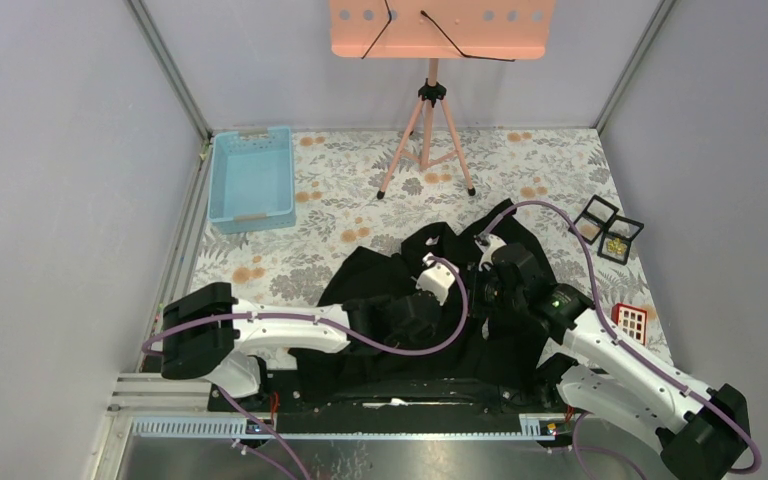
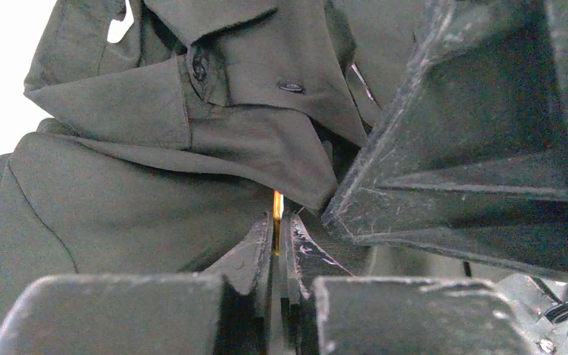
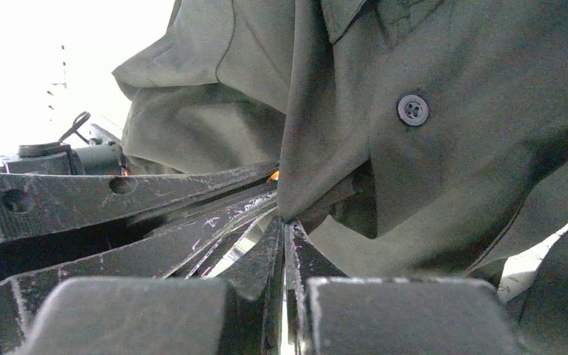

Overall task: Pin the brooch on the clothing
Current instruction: Pin the brooch to the clothes.

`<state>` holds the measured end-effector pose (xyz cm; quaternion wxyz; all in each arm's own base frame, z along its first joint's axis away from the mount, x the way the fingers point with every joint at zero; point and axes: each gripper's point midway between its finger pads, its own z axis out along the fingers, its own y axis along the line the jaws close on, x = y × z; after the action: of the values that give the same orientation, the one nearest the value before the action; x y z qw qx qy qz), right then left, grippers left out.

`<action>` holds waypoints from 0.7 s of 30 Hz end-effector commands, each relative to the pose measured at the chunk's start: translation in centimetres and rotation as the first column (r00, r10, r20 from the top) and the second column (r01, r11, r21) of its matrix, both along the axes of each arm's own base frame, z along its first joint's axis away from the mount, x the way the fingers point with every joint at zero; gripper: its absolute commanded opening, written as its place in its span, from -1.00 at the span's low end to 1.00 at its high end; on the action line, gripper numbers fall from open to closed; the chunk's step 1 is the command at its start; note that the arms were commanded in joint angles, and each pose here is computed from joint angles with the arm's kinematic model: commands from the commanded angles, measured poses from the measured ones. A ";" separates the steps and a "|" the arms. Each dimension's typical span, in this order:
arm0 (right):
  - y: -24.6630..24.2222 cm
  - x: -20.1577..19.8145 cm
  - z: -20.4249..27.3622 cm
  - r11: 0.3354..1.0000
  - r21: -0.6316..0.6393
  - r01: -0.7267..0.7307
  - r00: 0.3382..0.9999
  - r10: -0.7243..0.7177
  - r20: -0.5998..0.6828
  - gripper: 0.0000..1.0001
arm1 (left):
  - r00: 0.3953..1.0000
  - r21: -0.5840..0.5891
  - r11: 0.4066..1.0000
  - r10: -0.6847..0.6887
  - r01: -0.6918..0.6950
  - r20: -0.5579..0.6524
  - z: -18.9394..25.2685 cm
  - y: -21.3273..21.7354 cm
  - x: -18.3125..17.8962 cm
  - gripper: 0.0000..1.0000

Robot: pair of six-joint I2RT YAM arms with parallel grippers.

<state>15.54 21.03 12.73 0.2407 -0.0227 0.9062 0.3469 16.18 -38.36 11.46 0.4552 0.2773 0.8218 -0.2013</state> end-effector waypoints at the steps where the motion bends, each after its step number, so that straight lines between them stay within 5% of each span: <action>1: 0.3 -0.4 0.1 0.999 0.006 -0.035 0.999 0.035 -0.011 -1.00 | 0.998 -0.125 0.991 0.050 -0.045 0.035 3.5 -0.7 0.9 -1.00; 9: -1.0 0.4 -0.9 0.997 -0.043 0.070 0.997 -0.071 -0.023 -1.00 | 0.998 -0.132 0.990 0.062 -0.058 0.030 3.4 -0.1 0.9 -1.00; 21: 0.1 0.4 0.5 0.999 0.024 0.040 0.999 -0.040 -0.003 -1.00 | 0.998 -0.116 0.992 0.054 -0.051 0.021 2.8 -0.6 0.8 -1.00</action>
<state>15.63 20.73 11.99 0.2314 0.0014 0.9133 0.3352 16.37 -38.07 12.61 0.4676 0.2550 0.8187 -0.2145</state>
